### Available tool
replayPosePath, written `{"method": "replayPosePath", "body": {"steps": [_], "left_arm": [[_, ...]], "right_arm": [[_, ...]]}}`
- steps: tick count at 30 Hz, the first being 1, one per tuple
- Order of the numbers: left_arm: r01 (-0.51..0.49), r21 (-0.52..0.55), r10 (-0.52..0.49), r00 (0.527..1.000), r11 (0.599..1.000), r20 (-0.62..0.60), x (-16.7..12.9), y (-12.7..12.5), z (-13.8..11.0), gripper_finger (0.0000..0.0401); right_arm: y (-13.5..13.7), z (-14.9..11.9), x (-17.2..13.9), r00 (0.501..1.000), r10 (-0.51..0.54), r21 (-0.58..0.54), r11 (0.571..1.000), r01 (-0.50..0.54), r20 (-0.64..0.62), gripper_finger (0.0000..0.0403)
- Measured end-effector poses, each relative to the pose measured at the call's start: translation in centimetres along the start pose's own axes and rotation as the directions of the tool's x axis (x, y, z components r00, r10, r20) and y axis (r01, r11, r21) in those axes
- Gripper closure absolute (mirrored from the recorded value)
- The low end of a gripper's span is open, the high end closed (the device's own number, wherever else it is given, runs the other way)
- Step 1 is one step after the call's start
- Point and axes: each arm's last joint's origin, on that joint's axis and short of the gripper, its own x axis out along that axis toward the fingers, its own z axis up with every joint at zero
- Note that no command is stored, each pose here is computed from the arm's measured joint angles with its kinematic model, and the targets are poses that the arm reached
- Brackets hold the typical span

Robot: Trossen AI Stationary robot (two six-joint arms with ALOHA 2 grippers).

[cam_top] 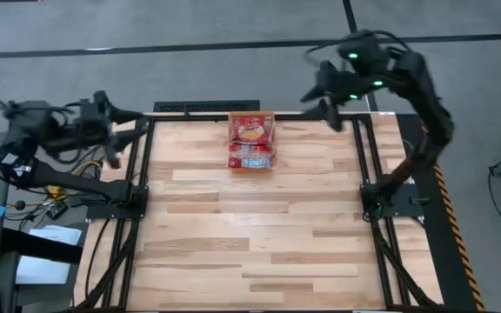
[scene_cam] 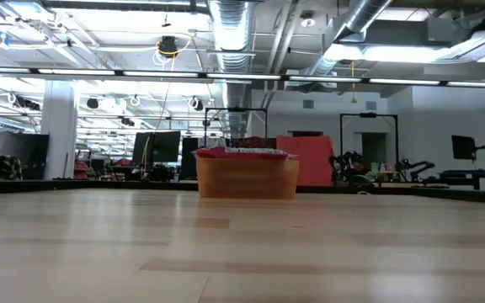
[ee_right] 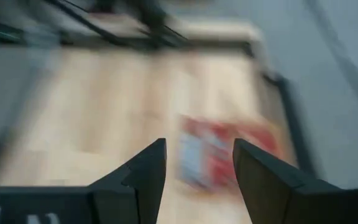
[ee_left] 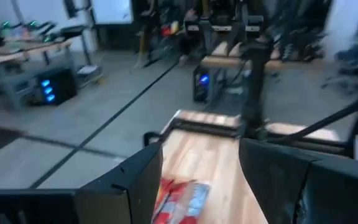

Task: Sort popcorn bags into baskets
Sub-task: Return to Home Position

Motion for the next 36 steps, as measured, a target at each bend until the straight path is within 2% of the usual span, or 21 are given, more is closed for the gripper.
{"method": "replayPosePath", "body": {"steps": [2, 4, 8, 12, 14, 16, 18, 21, 23, 26, 30, 34, 36], "left_arm": [[0.026, -0.026, -0.024, 0.999, 0.999, 0.046, -1.7, 0.7, -0.6, 0.0195], [0.055, -0.08, -0.047, 0.994, 0.995, 0.1, -3.5, 1.3, -1.8, 0.0195], [0.105, -0.205, -0.059, 0.974, 0.973, 0.217, -6.4, 2.5, -5.7, 0.0195], [0.142, -0.299, -0.053, 0.956, 0.944, 0.289, -7.2, 2.8, -10.6, 0.0195], [0.162, -0.347, -0.051, 0.951, 0.924, 0.306, -6.7, 2.6, -13.0, 0.0195], [0.138, -0.389, -0.029, 0.962, 0.911, 0.272, -4.9, 1.9, -14.7, 0.0195], [0.112, -0.393, -0.033, 0.979, 0.913, 0.201, -3.7, 1.4, -15.9, 0.0195], [0.129, -0.405, -0.056, 0.98, 0.905, 0.189, -1.5, 0.4, -16.6, 0.0195], [0.156, -0.41, -0.105, 0.984, 0.899, 0.146, -0.2, -0.4, -18.2, 0.0195], [0.243, -0.427, -0.148, 0.959, 0.871, 0.242, 0.8, -0.9, -18.8, 0.0195], [0.249, -0.435, -0.168, 0.962, 0.865, 0.216, 2.4, -1.7, -21.5, 0.0195], [0.218, -0.46, -0.153, 0.972, 0.861, 0.176, 3.3, -2.0, -23.7, 0.0195], [0.193, -0.47, -0.15, 0.981, 0.861, 0.127, 3.9, -2.3, -25.3, 0.0195]], "right_arm": [[1.1, -0.6, -1.8, 0.981, 0.157, -0.03, 0.988, -0.155, 0.111, 0.0197], [2.3, -1.6, -3.3, 0.96, 0.218, -0.044, 0.976, -0.213, 0.174, 0.0198], [4.2, -4.8, -4.8, 0.952, 0.14, -0.012, 0.99, -0.142, 0.272, 0.0195], [6.0, -9.5, -4.5, 0.891, 0.096, 0.031, 0.992, -0.123, 0.443, 0.0191], [6.9, -12.4, -3.9, 0.846, 0.083, 0.066, 0.988, -0.138, 0.527, 0.0189], [7.7, -15.6, -3.0, 0.808, 0.051, 0.131, 0.979, -0.157, 0.587, 0.0188], [8.5, -18.8, -2.1, 0.778, 0.007, 0.207, 0.962, -0.176, 0.628, 0.0188], [9.5, -22.8, -0.6, 0.729, -0.048, 0.285, 0.936, -0.205, 0.683, 0.019], [10.1, -24.9, 0.2, 0.682, -0.056, 0.288, 0.929, -0.232, 0.73, 0.0192], [10.7, -27.2, 1.7, 0.599, -0.061, 0.265, 0.929, -0.258, 0.798, 0.0195], [11.2, -29.6, 4.4, 0.578, -0.035, 0.239, 0.93, -0.28, 0.815, 0.0198], [11.7, -31.1, 7.0, 0.605, -0.029, 0.247, 0.928, -0.28, 0.796, 0.0195], [11.9, -31.5, 7.8, 0.601, -0.045, 0.258, 0.926, -0.275, 0.798, 0.0193]]}}
